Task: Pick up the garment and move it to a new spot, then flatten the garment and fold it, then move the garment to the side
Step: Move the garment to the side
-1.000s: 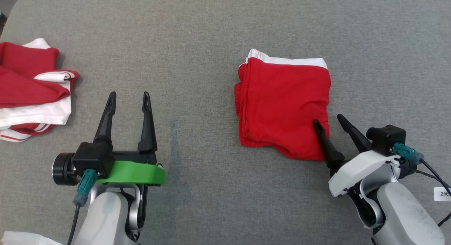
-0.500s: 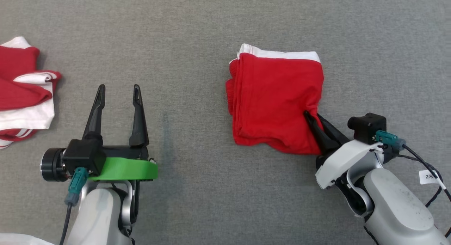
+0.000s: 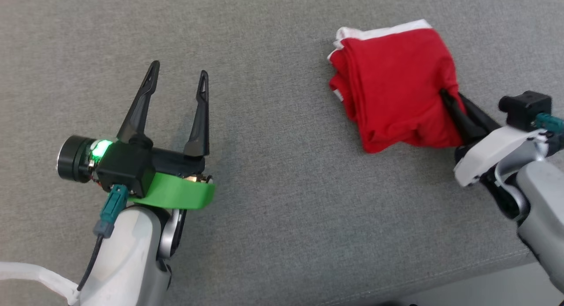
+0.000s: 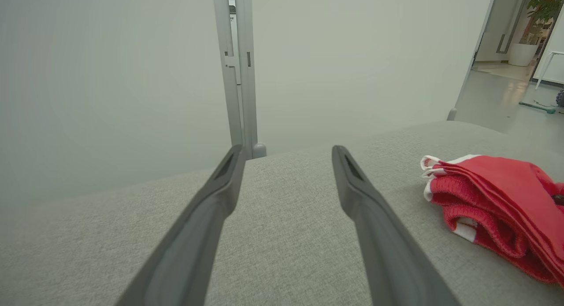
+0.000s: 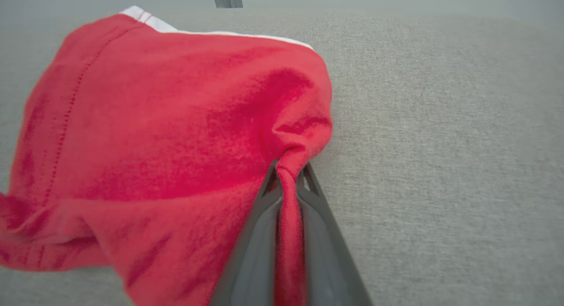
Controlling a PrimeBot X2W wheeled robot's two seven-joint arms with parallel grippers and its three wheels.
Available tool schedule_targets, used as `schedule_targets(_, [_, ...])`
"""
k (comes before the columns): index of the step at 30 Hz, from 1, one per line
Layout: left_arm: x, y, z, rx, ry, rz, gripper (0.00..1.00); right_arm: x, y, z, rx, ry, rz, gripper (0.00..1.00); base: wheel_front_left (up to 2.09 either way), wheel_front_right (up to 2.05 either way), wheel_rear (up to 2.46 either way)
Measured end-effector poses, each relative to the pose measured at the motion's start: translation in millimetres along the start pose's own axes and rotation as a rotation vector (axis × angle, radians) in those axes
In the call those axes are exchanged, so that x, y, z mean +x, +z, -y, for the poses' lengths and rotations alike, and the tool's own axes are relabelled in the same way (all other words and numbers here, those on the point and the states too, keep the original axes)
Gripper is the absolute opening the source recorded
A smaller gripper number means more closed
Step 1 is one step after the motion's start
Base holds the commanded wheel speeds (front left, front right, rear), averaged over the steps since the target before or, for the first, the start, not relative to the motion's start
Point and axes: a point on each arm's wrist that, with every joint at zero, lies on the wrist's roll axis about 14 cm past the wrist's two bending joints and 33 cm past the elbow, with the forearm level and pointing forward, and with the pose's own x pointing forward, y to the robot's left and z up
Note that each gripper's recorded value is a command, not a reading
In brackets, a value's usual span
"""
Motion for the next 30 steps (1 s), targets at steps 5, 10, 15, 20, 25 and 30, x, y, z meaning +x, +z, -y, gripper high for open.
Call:
schedule_targets(5, [28,-11,25,-0.023,-0.103,0.011,1.00,-3,3,74,-0.090,-0.141,-0.047,0.00,0.00,0.00,0.00])
schedule_targets(10, [43,-32,34,-0.055,-0.149,0.000,1.00,-6,10,149,-0.180,-0.295,-0.093,0.00,0.00,0.00,0.00])
schedule_targets(15, [49,-54,27,-0.075,-0.141,-0.018,1.00,4,25,195,-0.263,-0.386,-0.080,0.00,0.00,0.00,0.00])
schedule_targets(20, [49,-74,15,-0.079,-0.118,-0.044,1.00,20,26,222,-0.315,-0.451,-0.078,0.00,0.00,0.00,0.00])
schedule_targets(25, [44,-85,3,-0.068,-0.090,-0.065,1.00,36,11,224,-0.280,-0.478,-0.080,1.00,0.00,0.00,0.00])
schedule_targets(30, [38,-83,-6,-0.058,-0.054,-0.076,1.00,31,14,213,-0.183,-0.501,0.009,1.00,0.00,0.00,0.00])
